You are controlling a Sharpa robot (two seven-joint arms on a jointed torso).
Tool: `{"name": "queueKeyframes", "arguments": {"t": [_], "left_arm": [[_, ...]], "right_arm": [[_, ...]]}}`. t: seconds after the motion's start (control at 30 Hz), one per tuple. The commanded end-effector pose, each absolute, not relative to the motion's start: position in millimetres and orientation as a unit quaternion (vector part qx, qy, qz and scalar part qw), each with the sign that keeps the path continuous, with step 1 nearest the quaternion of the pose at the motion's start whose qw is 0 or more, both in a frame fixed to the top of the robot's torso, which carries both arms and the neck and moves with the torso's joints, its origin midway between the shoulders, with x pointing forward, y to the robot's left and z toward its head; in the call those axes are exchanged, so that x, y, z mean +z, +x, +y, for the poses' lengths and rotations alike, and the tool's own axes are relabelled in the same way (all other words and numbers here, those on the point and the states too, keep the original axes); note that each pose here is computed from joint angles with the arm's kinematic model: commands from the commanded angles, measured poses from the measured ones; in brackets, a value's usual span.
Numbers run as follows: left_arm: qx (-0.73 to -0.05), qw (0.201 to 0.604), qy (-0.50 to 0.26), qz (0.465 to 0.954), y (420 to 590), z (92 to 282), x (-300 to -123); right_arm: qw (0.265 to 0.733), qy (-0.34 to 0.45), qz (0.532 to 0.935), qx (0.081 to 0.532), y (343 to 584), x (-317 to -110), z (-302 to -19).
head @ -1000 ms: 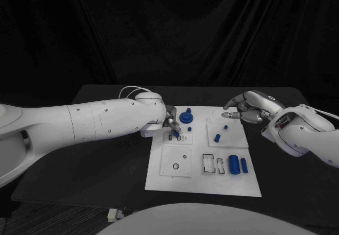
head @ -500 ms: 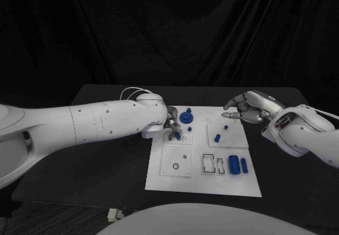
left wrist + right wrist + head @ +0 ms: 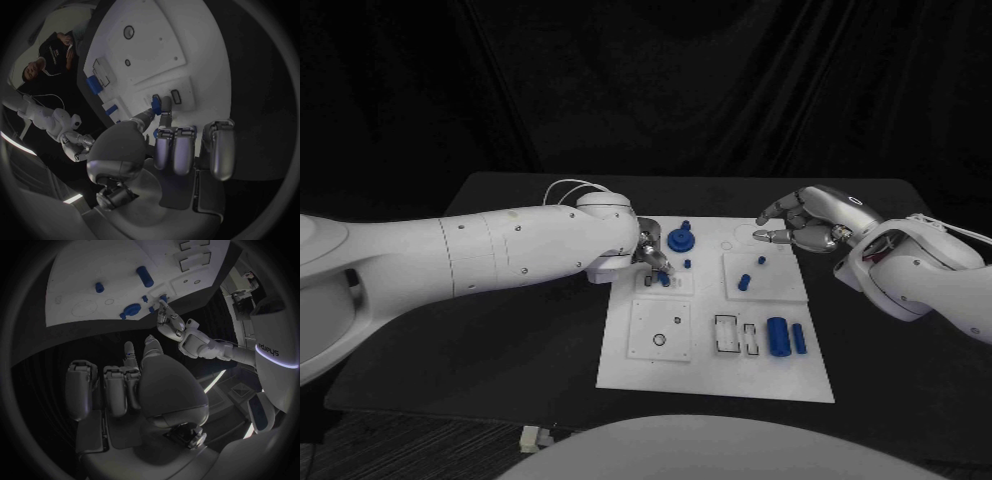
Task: Assemble the parts on the task board
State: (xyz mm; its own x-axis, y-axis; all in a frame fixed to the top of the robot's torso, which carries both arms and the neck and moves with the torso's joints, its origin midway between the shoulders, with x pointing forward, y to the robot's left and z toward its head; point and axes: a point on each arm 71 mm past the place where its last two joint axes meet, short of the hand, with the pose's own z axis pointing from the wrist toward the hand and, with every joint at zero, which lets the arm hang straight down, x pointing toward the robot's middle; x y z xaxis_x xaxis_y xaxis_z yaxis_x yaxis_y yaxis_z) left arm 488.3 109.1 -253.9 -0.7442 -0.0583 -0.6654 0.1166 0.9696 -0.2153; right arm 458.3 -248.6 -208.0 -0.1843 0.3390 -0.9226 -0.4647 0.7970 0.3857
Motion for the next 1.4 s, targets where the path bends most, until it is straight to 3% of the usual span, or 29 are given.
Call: {"name": "queueKeyframes", "arguments": {"t": [0.03,1.4], "left_arm": [[-0.126,0.349,0.022,0.928,485.9,107.7,-256.1],[-0.126,0.339,0.025,0.932,481.6,115.2,-256.8]], "right_arm": [[0.636,-0.044,0.705,0.311,458.0,-209.5,-248.7],[0.634,-0.044,0.707,0.31,458.0,-210.9,-248.3]]}}
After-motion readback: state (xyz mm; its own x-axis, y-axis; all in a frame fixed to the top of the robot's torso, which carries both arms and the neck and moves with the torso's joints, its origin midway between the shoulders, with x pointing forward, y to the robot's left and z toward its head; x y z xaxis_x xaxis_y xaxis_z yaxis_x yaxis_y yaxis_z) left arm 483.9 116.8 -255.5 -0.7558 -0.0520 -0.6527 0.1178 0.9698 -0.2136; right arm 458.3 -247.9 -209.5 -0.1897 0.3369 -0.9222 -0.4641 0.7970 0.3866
